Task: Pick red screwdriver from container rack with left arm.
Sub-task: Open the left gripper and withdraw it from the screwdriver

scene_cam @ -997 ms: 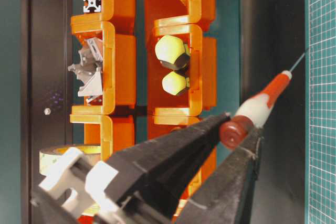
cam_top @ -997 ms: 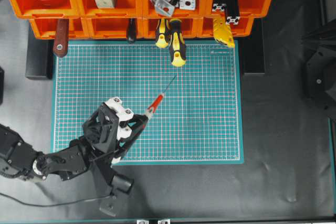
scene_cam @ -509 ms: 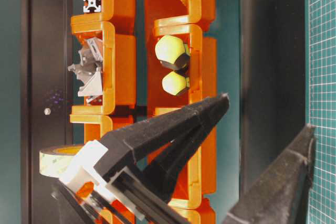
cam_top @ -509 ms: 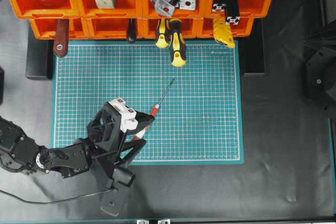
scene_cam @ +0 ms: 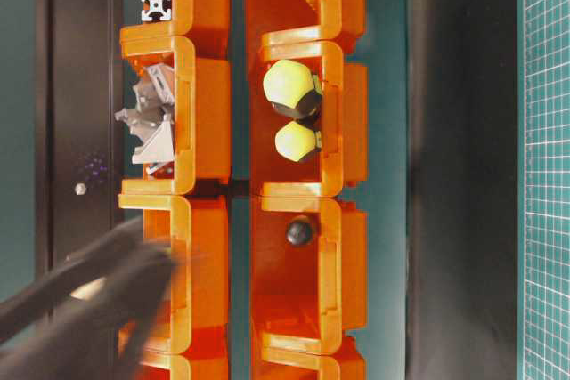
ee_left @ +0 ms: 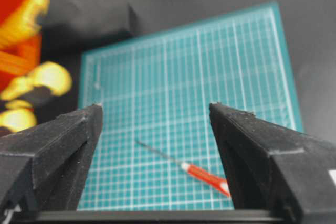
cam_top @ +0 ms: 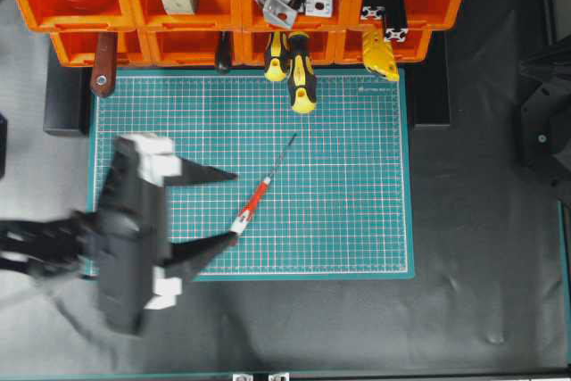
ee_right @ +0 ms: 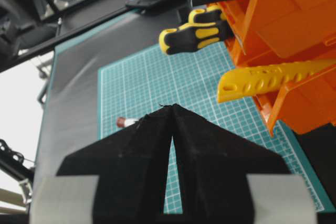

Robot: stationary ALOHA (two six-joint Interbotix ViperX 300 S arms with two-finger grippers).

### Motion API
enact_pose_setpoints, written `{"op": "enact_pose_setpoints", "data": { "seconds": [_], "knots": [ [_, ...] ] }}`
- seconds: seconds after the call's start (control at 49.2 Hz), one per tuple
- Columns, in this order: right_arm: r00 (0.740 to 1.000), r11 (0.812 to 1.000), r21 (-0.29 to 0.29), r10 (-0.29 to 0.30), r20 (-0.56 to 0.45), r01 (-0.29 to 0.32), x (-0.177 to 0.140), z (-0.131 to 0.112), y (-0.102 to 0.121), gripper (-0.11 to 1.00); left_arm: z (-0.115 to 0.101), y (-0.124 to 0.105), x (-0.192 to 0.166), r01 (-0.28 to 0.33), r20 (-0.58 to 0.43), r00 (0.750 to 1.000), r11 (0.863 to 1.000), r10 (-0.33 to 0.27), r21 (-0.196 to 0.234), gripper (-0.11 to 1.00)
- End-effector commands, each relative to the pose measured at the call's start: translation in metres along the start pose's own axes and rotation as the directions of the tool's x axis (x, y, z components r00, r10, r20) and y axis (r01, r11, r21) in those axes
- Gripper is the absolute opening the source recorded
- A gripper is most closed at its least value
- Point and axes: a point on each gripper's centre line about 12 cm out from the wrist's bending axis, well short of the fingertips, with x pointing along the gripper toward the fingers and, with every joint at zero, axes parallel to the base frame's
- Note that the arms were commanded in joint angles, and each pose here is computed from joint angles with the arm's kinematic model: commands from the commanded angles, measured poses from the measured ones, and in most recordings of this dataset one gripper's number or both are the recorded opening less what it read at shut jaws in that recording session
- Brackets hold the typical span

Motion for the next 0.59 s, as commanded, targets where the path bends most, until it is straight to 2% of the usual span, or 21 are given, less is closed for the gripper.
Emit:
{"op": "enact_pose_setpoints", "data": {
  "seconds": [0.0,0.102,0.183,0.366,0.488,0.57],
  "knots": [
    [0.999,1.000,-0.013,0.016,0.050,-0.015,-0.003,0.014,0.005,0.00,0.021,0.028,-0.040,0.006,0.106,0.994,0.997,0.002,-0.076,0.80],
    [0.996,0.999,-0.037,0.028,0.088,-0.025,-0.003,0.018,0.006,0.00,0.021,0.045,-0.063,0.013,0.153,0.988,0.993,0.005,-0.114,0.79],
    [0.993,0.998,-0.062,0.039,0.114,-0.032,-0.003,0.021,0.008,0.00,0.013,0.057,-0.079,0.017,0.173,0.985,0.988,0.010,-0.156,0.79],
    [0.986,0.993,-0.111,0.058,0.156,-0.041,-0.002,0.025,0.009,0.00,-0.004,0.083,-0.117,0.062,0.249,0.968,0.955,0.013,-0.290,0.79],
    [0.984,0.993,-0.112,0.063,0.165,-0.045,0.000,0.024,0.009,0.00,-0.010,0.092,-0.140,0.141,0.339,0.940,0.940,-0.030,-0.310,0.79],
    [0.982,0.992,-0.115,0.078,0.171,-0.058,0.000,0.025,0.011,0.00,-0.017,0.097,-0.150,0.165,0.371,0.928,0.934,-0.038,-0.317,0.79]
  ]
}}
